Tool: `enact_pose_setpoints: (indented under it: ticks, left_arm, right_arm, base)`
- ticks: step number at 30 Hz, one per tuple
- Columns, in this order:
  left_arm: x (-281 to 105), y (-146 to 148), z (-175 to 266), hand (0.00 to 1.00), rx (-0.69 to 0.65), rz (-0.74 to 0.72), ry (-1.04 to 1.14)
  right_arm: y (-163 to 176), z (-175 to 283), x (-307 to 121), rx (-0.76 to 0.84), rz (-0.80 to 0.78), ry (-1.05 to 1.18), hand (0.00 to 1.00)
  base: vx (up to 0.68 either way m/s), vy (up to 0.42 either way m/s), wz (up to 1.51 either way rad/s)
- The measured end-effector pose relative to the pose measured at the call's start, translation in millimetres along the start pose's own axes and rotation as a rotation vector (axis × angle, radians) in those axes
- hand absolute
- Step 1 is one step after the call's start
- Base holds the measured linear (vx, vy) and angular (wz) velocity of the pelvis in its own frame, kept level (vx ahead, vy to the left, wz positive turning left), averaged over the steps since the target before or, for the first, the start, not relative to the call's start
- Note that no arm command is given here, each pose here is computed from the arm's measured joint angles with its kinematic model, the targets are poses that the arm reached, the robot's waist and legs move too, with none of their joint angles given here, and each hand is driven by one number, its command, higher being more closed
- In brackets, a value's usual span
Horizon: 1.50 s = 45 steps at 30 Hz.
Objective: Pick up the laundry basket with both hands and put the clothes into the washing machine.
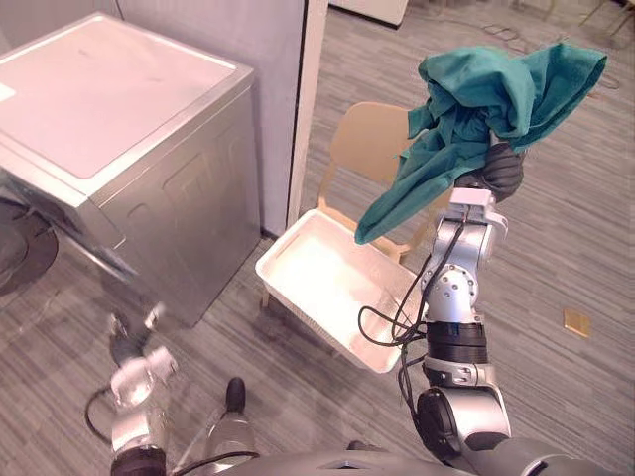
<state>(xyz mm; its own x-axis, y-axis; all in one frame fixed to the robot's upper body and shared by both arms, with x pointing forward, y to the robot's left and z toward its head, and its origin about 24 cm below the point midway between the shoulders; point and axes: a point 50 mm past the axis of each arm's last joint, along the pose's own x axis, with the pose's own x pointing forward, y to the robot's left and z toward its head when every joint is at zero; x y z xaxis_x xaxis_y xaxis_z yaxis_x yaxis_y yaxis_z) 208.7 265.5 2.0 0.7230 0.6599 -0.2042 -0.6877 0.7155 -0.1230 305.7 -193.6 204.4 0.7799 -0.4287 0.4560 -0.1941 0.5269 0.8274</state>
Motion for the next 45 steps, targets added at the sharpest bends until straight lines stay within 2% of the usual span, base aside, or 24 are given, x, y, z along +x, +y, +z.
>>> enact_pose_setpoints:
  ticks: [5,9,10,16,19,21,27,32,37,45]
  left_arm:
    - [-5.9,-40.2,61.7,0.00,-0.078,-0.164,-0.264]
    - [-18.2,-71.8,87.1,0.00,-0.101,-0.320,-0.382]
    - [-22.7,-85.2,91.9,0.00,-0.104,-0.397,-0.409]
    - [-60.2,-159.6,101.0,0.00,-0.168,-0.839,-0.405]
    - [-78.2,-187.4,100.4,0.00,-0.146,-1.004,-0.399]
    - [-84.0,-193.7,97.7,0.00,-0.153,-1.065,-0.370]
    - [-90.0,-206.0,83.5,0.00,-0.150,-1.138,-0.265]
    - [-106.1,-221.5,81.7,0.00,-0.124,-1.238,-0.251]
    - [-101.4,-226.8,71.2,0.00,-0.099,-1.220,-0.189]
    - [-98.7,-239.3,68.4,0.00,-0.040,-1.202,-0.175]
  right_arm:
    - [-1.9,-4.9,-2.0,-0.110,0.041,0.076,1.00]
    - [-1.8,-12.3,-5.3,-0.139,0.071,0.136,1.00]
    - [-1.4,-15.4,-6.2,-0.145,0.078,0.154,1.00]
    - [8.6,-36.1,-16.6,-0.161,0.170,0.272,1.00]
    - [7.0,-46.0,-26.4,-0.173,0.203,0.340,1.00]
    - [1.7,-51.0,-33.4,-0.187,0.193,0.385,1.00]
    - [-2.2,-57.1,-42.4,-0.193,0.197,0.431,1.00]
    - [3.1,-76.3,-63.0,-0.176,0.269,0.554,1.00]
    - [-7.1,-81.8,-79.5,-0.182,0.256,0.622,1.00]
    - [-4.2,-87.0,-97.4,-0.135,0.265,0.693,1.00]
  base:
    - [-0.07,0.027,-0.20]
    - [-0.08,0.023,-0.21]
    - [-0.07,0.019,-0.35]
    - [-0.05,0.013,-0.22]
    - [-0.01,0.003,-0.12]
    - [0.01,-0.007,-0.11]
    - [0.00,-0.005,-0.03]
    - [0.00,0.000,0.00]
    - [0.00,0.000,0.00]
    - [0.00,0.000,0.00]
